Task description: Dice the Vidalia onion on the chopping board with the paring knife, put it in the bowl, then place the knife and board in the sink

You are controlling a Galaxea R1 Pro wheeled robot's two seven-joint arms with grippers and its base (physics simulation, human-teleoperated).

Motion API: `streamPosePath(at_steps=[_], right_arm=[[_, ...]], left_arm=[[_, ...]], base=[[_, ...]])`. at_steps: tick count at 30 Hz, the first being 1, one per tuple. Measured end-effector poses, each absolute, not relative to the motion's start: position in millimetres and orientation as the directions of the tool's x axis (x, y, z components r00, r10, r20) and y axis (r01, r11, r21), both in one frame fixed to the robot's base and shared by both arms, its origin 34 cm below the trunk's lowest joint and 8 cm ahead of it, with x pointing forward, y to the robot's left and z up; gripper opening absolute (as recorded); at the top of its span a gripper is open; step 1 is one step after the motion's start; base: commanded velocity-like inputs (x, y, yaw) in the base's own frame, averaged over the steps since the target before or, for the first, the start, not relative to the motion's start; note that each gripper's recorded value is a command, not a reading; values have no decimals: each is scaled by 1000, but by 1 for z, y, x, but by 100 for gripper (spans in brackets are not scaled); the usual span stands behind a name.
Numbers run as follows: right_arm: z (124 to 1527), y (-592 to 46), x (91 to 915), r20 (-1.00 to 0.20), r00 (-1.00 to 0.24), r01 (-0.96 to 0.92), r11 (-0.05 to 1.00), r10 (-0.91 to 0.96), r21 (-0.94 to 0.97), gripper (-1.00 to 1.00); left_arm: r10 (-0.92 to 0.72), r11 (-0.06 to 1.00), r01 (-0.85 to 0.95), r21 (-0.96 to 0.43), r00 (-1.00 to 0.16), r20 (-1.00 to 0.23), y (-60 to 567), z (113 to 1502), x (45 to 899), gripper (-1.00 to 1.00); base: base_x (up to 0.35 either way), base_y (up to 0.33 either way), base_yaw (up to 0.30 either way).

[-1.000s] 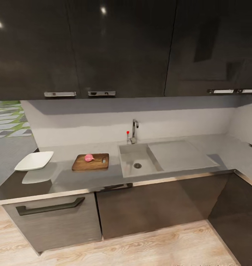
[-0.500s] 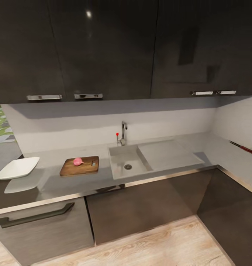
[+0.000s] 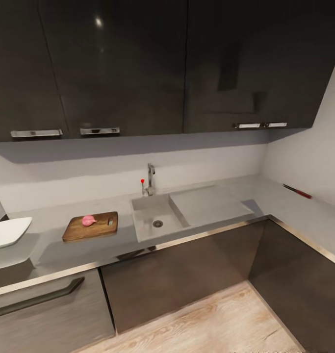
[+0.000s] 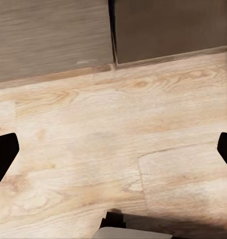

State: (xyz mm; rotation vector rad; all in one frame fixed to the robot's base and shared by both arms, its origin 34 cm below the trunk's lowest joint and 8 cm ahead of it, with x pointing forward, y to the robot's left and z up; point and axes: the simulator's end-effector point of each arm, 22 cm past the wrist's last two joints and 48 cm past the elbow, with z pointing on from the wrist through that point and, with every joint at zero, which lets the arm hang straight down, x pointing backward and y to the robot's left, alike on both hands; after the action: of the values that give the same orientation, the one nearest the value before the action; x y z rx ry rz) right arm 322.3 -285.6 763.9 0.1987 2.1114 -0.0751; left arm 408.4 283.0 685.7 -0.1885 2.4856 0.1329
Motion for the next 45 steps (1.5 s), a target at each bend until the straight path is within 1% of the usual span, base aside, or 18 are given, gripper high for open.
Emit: streamPosePath(at_steps=[25,45], right_arm=[[770,-285,329,-867,-486,171,985,112,31,100],[775,-285,334,-877,-467,170,985,112,35,100]], left_arm=[[-103,985,-169,45,-771,-628,283,694,417,100],[-103,985,-169,41,-757,-645,283,701,424,100]], base=[[0,0,-186],[0,0,-157]])
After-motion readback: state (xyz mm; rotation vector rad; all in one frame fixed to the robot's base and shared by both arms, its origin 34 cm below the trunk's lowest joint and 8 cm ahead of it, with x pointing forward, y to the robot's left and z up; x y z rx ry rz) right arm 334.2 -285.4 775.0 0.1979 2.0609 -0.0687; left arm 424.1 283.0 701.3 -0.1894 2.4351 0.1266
